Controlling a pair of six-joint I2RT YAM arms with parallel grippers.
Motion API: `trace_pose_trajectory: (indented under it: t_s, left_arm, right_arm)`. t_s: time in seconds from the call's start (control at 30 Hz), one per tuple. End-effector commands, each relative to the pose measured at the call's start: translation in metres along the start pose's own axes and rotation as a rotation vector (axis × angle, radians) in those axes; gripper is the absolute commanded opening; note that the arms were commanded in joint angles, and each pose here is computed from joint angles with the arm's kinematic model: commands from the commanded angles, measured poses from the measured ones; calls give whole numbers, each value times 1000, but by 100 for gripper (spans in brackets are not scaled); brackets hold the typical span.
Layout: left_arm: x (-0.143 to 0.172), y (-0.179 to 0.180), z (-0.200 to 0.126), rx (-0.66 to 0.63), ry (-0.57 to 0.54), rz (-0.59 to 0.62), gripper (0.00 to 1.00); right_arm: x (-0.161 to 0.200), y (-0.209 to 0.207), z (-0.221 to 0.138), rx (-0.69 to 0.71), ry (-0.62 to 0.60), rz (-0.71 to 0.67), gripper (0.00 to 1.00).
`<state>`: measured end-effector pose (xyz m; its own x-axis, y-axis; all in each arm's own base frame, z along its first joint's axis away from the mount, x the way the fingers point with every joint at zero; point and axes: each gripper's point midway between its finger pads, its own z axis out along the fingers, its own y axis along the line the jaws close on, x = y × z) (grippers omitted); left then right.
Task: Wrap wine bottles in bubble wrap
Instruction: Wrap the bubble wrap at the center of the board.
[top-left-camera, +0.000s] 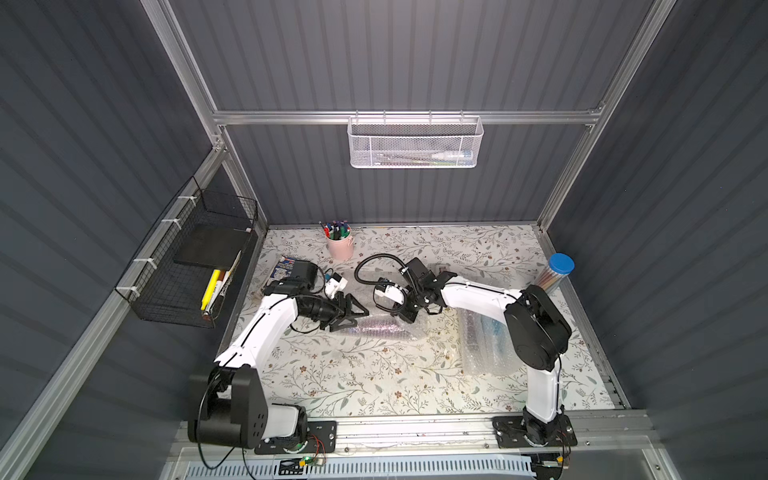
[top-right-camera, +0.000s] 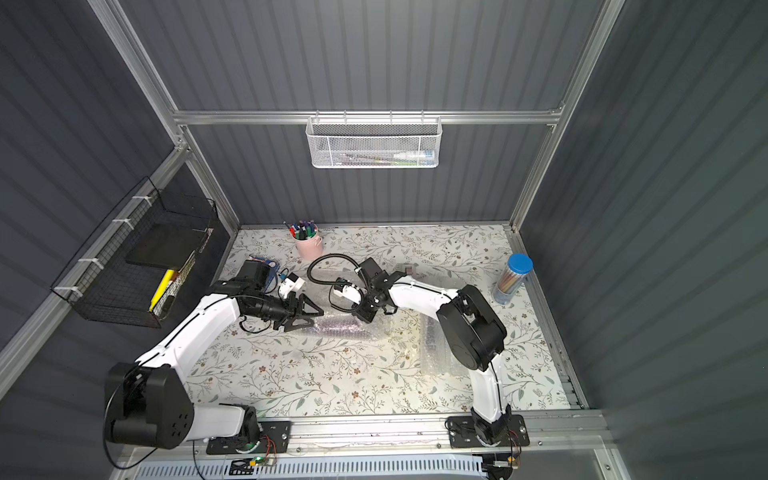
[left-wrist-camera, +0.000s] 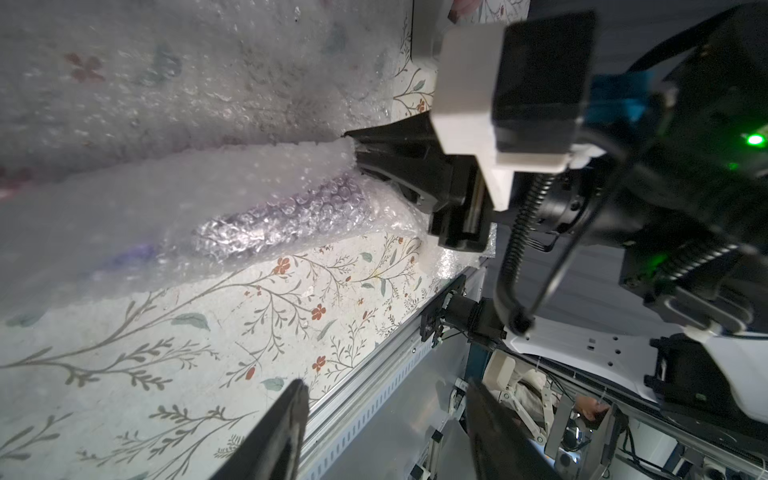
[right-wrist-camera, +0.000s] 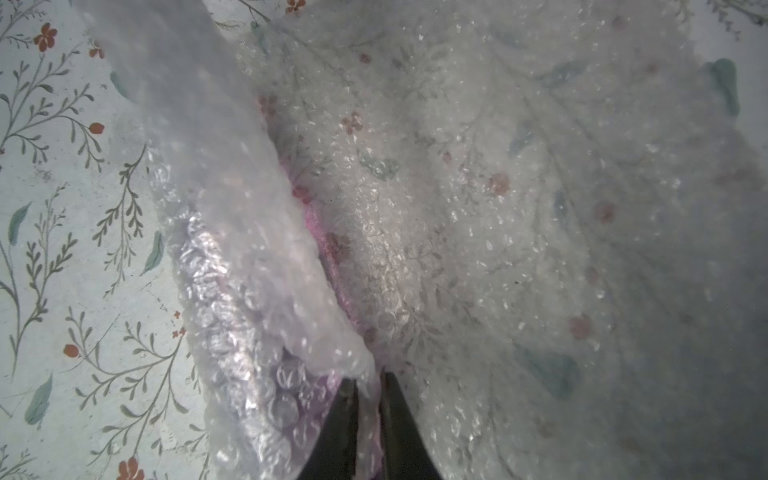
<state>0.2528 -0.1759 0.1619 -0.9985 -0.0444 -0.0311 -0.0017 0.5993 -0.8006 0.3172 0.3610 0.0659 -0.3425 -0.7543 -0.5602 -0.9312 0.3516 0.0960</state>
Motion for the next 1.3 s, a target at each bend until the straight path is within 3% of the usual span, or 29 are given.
trace_pose_trajectory:
  t_s: [0.0, 0.3, 0.5, 0.67, 0.83, 1.0, 1.17, 1.27]
  left_arm:
    - [-12, 15, 13, -19, 9, 23, 58]
    - [-36, 54, 46, -62, 71, 3, 43]
    - [-46, 72, 58, -100, 95, -6, 42]
    - [-45, 85, 64, -126, 127, -16, 42]
    - [-52, 83, 65, -122, 130, -15, 42]
    - [-52, 82, 65, -116, 140, -19, 42]
    - [-60, 76, 65, -101, 132, -6, 42]
    - [-62, 74, 64, -102, 136, 0, 43]
  right_arm:
    - [1, 0, 3, -31, -4, 12, 21]
    - [-3, -8, -14, -1, -48, 16, 38]
    - [-8, -15, -35, 54, -77, 5, 49]
    - [-14, -22, -64, 155, -124, -26, 65]
    - [-22, -21, -99, 237, -180, -54, 69]
    - [-37, 9, -124, 154, -287, -117, 69]
    - [-40, 49, -110, 34, -386, -303, 69]
    - [-48, 50, -99, 53, -401, -348, 79]
